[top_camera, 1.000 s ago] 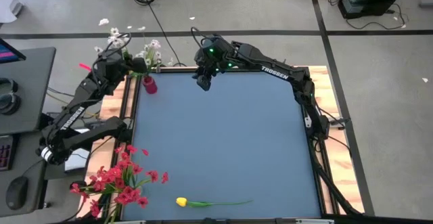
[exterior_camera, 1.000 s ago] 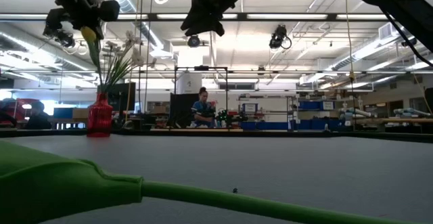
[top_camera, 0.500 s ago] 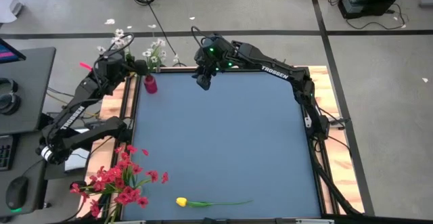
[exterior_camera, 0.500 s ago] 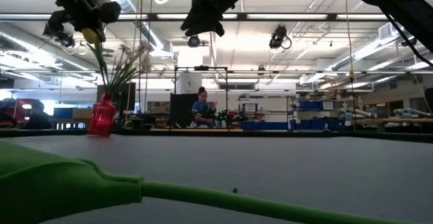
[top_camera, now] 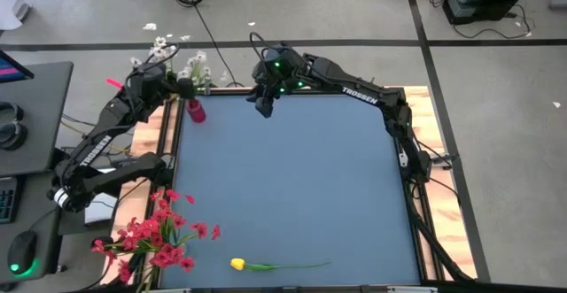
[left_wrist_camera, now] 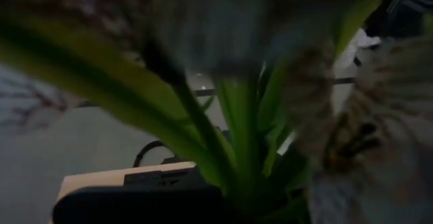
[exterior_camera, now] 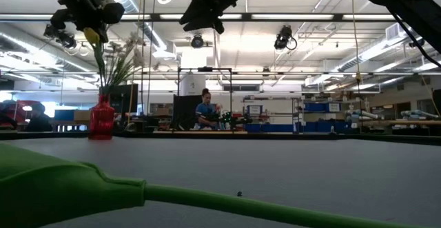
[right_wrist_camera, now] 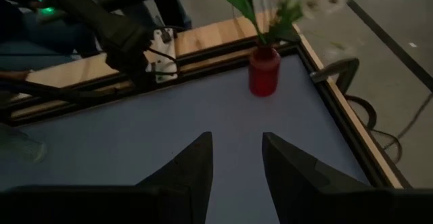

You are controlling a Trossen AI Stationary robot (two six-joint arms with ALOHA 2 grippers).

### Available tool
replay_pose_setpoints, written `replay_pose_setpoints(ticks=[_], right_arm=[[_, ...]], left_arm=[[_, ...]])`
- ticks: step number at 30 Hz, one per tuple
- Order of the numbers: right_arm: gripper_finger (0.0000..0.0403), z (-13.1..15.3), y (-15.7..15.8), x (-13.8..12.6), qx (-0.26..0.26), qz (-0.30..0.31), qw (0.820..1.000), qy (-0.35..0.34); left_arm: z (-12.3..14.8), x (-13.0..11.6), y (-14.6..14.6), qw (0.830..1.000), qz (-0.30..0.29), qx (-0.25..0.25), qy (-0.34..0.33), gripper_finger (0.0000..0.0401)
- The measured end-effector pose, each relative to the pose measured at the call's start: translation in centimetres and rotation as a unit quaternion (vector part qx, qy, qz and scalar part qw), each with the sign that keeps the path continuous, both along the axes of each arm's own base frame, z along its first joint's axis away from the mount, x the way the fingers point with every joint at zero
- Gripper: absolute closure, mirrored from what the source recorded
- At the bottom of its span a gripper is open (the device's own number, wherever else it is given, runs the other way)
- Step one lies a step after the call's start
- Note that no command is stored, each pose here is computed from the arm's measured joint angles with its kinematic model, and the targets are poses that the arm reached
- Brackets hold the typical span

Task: Sort flowers into vase by color
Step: Put the white flowers into the pink vase

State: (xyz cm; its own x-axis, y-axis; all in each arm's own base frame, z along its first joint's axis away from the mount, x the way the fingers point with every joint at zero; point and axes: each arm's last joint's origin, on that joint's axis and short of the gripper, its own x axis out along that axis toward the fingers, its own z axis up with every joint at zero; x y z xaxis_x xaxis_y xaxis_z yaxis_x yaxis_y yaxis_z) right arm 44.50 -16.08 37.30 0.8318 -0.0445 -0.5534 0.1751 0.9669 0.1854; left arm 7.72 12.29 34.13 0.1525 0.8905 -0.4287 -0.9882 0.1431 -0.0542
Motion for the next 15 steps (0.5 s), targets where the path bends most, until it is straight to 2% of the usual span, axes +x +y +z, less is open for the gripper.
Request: replay_pose_setpoints(ticks=[5, 15], right_arm=[[0.0266, 0.1, 0.17, 0.13, 0.004, 0.002, 1.0, -0.007], [0.0266, 0.1, 0.79, 0.34, 0.004, 0.009, 1.0, -0.007]], left_arm=[[-0.61, 0.64, 0.86, 1.0, 0.0, -0.019, 0.016, 0.0383], [-0.75, 0.12, 0.04, 0.999, -0.008, -0.038, 0.012, 0.0383]])
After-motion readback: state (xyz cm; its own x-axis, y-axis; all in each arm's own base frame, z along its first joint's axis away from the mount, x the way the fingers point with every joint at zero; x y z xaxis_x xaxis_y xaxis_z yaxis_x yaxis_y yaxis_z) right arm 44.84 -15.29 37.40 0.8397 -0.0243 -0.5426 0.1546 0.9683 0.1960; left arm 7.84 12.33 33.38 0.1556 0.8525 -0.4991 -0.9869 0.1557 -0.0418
